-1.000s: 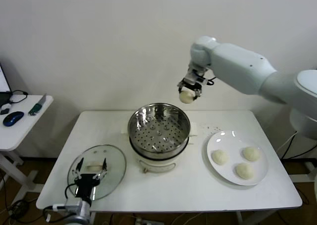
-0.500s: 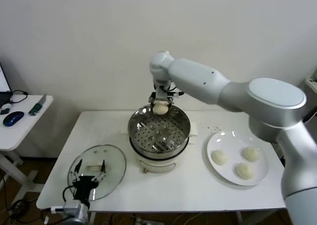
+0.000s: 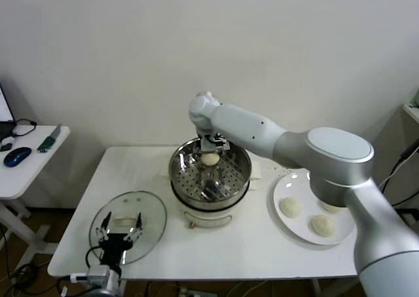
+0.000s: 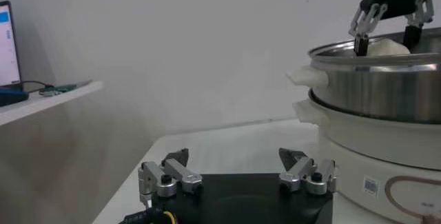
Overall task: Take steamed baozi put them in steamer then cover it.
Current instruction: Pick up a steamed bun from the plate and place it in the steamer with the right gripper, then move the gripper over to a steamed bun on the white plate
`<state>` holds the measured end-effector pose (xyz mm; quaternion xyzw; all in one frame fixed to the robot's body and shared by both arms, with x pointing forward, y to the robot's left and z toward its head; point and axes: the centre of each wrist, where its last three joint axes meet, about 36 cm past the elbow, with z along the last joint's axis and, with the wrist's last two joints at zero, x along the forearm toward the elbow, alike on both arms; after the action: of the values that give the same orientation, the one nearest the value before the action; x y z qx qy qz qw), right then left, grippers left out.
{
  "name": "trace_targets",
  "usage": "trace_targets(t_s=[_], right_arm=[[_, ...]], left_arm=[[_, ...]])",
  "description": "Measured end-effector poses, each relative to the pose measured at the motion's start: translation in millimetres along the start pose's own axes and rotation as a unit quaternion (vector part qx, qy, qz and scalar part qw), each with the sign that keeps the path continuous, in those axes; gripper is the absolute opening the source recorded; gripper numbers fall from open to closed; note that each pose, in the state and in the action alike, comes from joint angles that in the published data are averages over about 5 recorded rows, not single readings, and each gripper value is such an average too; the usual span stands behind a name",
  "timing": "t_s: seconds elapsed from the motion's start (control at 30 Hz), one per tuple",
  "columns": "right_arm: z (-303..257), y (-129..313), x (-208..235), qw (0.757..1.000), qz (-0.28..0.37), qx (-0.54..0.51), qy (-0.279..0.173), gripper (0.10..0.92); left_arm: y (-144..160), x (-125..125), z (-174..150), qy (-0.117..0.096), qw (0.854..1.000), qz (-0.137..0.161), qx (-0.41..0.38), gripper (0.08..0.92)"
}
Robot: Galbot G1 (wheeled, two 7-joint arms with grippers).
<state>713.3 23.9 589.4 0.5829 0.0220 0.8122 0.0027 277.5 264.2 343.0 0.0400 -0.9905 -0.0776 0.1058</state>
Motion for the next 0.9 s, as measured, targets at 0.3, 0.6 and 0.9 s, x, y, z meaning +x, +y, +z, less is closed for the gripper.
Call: trace_targets(t_s=[0.3, 0.6, 0.9], right_arm=[[-4, -2, -4, 1.0, -0.002, -0.006, 0.003, 0.821], [10, 12, 21, 0.999, 0.005, -0.031, 0.0, 0.823], [38, 65, 69, 0.99, 0.055, -0.13, -0.008, 0.823]], left_arm=[[-1, 1, 3, 0.004, 1.0, -0.002, -0.001, 0.823], [-3, 5, 7, 0.009, 1.0, -0.001, -0.001, 0.823], [-1, 9, 12, 0.012, 1.0, -0.002, -0.003, 0.823]])
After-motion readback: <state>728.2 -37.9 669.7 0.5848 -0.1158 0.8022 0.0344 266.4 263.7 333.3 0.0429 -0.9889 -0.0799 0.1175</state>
